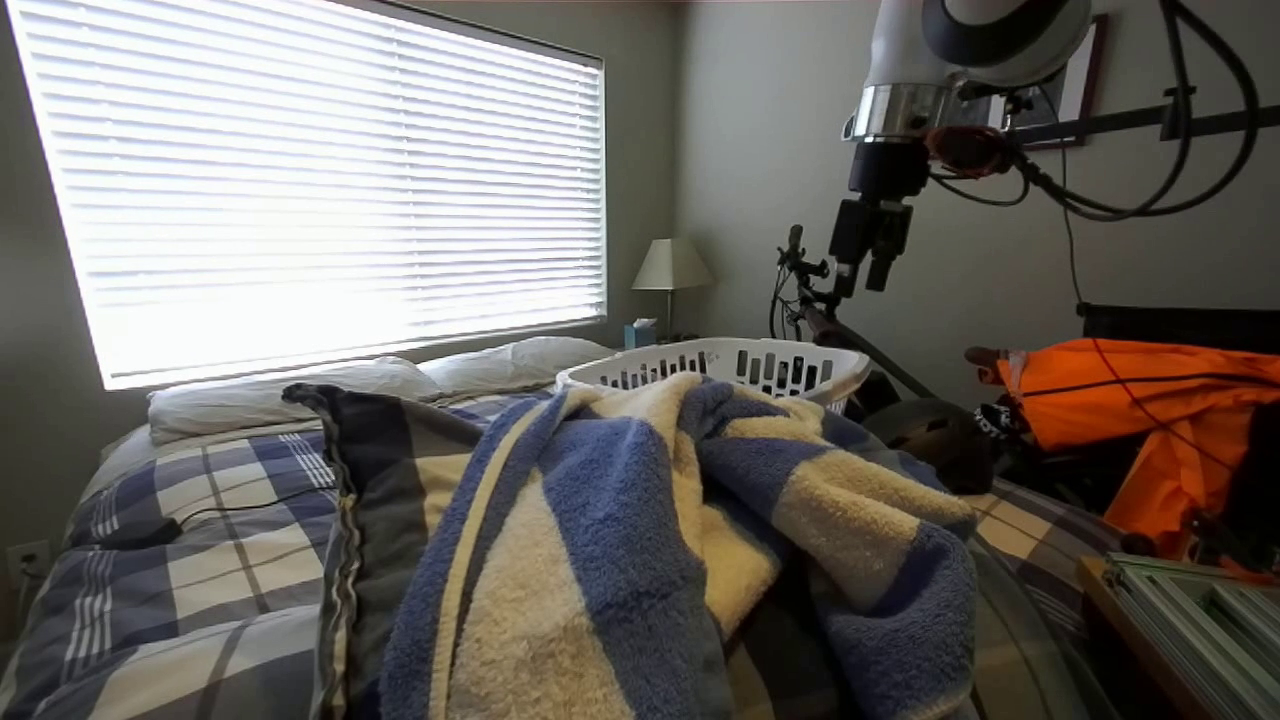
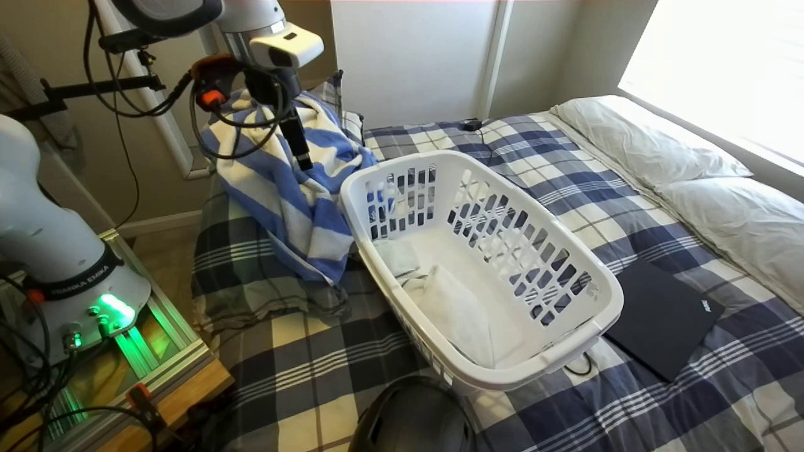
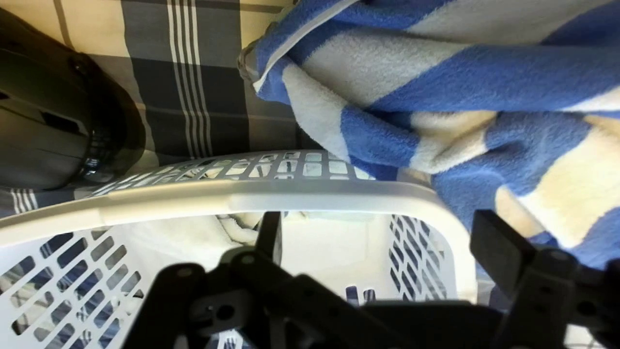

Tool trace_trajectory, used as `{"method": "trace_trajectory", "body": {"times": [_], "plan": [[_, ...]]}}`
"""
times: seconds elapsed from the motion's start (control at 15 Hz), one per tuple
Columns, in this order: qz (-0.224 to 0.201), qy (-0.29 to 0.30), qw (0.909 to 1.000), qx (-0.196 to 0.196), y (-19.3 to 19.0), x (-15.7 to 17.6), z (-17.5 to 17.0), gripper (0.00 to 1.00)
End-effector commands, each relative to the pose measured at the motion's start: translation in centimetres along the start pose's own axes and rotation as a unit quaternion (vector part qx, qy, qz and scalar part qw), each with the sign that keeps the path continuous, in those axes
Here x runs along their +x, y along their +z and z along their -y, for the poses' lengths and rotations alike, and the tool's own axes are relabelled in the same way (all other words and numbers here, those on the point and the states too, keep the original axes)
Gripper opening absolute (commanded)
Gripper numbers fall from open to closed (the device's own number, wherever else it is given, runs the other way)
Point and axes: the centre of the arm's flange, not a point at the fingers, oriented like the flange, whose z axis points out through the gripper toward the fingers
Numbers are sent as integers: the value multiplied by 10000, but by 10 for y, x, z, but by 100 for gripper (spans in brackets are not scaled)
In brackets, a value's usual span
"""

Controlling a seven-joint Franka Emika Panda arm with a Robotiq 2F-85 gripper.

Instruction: Remove a towel from the basket

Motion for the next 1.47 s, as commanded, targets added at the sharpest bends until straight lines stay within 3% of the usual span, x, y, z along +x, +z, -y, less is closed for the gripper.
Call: {"method": "trace_trajectory", "body": {"times": [0.0, 0.27, 0.67, 1.13, 1.4], "plan": [[-17, 429, 9990, 74, 6, 60, -28, 100], [-8, 657, 9978, 43, 23, 110, -53, 100], [233, 809, 9964, 113, 90, 169, -69, 100], [350, 1041, 9939, -93, 172, 199, -95, 100], [250, 1061, 9939, -149, 210, 212, -91, 100]]}}
